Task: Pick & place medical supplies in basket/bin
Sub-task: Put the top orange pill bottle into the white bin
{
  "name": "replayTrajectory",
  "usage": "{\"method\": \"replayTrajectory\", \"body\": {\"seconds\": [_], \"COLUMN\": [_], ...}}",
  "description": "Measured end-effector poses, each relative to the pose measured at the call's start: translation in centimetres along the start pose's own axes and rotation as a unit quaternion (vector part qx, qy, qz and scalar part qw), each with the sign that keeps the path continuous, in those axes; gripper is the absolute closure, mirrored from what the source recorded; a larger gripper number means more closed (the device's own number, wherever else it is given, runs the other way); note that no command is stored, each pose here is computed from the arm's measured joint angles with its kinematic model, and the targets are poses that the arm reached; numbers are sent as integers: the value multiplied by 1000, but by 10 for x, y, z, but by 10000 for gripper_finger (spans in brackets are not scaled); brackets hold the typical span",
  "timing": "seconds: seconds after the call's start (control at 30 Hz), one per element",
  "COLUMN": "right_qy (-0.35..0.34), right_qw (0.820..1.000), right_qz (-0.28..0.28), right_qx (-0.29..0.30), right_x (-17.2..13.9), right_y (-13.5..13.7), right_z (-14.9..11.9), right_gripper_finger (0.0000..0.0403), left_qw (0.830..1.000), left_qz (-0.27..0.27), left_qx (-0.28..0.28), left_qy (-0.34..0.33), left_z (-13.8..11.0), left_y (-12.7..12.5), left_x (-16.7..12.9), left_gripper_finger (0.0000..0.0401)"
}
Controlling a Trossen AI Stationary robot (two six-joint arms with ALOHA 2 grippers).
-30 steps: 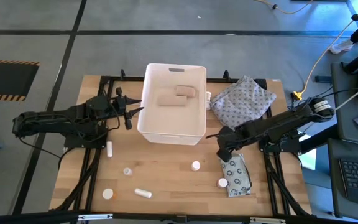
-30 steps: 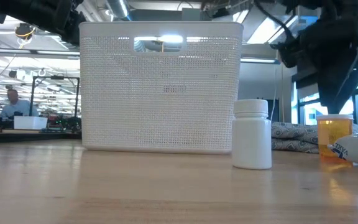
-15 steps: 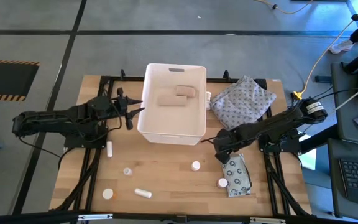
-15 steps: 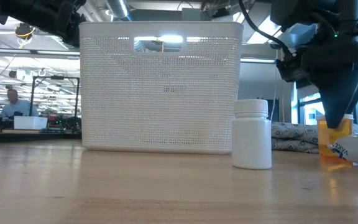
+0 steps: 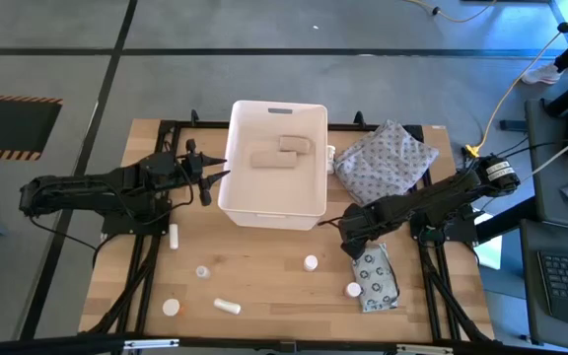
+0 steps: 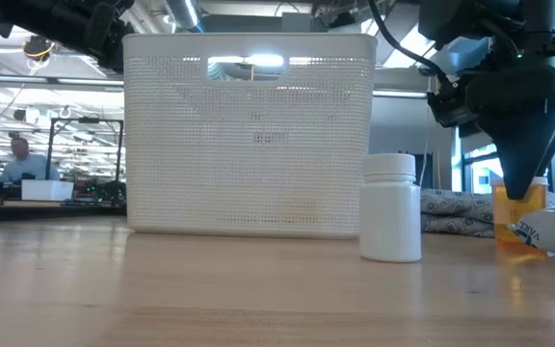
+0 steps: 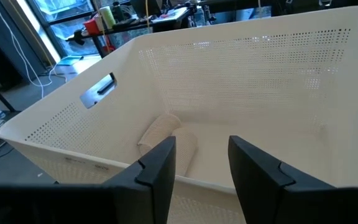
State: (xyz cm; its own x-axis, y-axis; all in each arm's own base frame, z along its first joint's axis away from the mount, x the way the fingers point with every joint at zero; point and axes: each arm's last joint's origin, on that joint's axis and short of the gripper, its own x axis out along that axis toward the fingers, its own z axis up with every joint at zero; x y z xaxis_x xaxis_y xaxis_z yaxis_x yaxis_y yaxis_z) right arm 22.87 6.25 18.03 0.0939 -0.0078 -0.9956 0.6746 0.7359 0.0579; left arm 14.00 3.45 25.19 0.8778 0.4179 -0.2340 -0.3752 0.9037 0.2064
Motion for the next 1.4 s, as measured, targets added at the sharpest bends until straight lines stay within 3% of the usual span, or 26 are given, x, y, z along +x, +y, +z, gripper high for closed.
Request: {"method": "replayTrajectory", "body": {"seconds": [0.3, 0.57, 0.77, 0.97, 1.1, 1.23, 1.4], "right_qy": [0, 19, 47, -3, -67, -142, -271], "right_qw": [1000, 999, 997, 991, 975, 944, 902], "right_qz": [0, 25, 64, 121, 167, 212, 182], "right_qx": [0, 0, -3, -66, -130, -209, -283], "right_x": [-1, -6, -15, -49, -82, -120, -169], "right_y": [0, -1, -1, 12, 27, 39, 44], "right_z": [0, -2, -5, 5, 16, 26, 37], "right_gripper_finger": [199, 183, 197, 190, 186, 185, 184], "left_qw": [1000, 1000, 1000, 1000, 1000, 1000, 1000], "left_qz": [0, 0, 0, 0, 0, 0, 0], "left_qx": [3, 4, 4, 4, 4, 4, 4], "left_qy": [1, 1, 1, 1, 0, 0, 0], "left_z": [0, 0, 0, 0, 0, 0, 0], "left_y": [0, 0, 0, 0, 0, 0, 0], "left_x": [0, 0, 0, 0, 0, 0, 0], "left_gripper_finger": [260, 260, 260, 260, 260, 260, 260]}}
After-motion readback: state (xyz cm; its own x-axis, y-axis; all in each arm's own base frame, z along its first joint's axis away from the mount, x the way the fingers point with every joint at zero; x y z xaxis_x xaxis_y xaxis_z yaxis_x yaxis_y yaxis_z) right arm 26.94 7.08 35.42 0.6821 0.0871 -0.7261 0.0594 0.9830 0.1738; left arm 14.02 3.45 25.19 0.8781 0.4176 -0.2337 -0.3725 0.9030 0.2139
